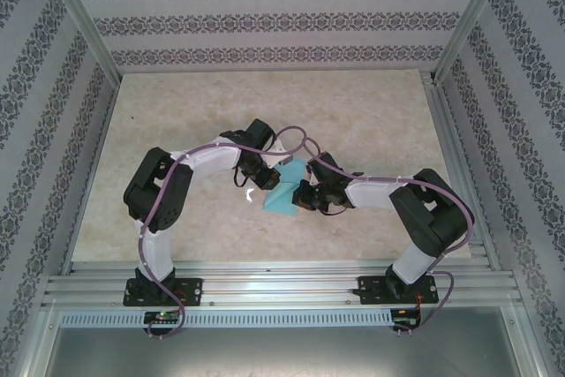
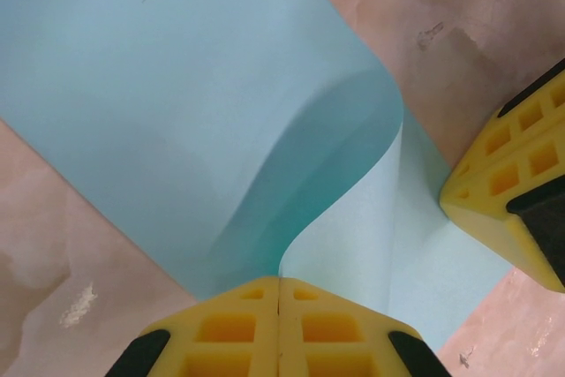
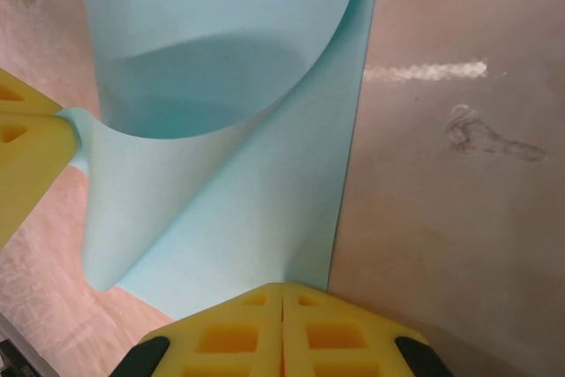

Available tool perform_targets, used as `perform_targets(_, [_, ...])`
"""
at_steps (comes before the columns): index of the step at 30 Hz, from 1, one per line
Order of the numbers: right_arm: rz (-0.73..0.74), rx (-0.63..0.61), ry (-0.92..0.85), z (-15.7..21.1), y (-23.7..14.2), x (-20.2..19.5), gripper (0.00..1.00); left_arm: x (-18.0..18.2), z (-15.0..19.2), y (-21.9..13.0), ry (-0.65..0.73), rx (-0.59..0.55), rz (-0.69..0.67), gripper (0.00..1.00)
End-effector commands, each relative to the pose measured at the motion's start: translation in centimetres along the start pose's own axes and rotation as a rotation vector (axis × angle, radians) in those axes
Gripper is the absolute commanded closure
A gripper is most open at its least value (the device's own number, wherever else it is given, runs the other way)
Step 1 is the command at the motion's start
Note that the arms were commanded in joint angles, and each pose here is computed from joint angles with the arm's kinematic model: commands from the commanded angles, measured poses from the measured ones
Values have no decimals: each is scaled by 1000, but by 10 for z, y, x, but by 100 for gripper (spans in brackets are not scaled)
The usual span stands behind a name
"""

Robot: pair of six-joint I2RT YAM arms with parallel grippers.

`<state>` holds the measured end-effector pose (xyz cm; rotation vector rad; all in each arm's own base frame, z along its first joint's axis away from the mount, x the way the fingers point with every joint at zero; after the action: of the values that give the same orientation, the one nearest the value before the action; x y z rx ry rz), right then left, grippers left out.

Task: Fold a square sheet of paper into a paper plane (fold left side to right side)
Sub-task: Fold the triangle a second time at the center of the table.

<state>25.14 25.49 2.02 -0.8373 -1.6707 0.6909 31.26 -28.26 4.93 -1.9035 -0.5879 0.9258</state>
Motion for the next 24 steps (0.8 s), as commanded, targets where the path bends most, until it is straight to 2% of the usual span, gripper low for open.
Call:
perform_targets(1, [65,53,-3,14,5,-13,92,2,-8,1,14,-4,24,95])
perform_targets(10, [65,55,-6,15,6,-13,92,2,-5,8,6,13,38,95])
perform_targets(24, [66,56,-3,15,6,-13,92,15,-3,12,-1,15,-34,96])
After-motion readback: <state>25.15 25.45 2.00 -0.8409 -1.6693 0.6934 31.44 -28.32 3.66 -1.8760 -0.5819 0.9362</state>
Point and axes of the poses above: each hand's point on the last joint's axis, 136 mm out from that joint toward the fingers, its own y axis out along the fingers, its own x axis along the line the jaws close on, z = x × y, the point moved 1 cm from there along -y, back along the fingers, and after that the axes turned 12 degrees about -y, right-handed, at the moved point
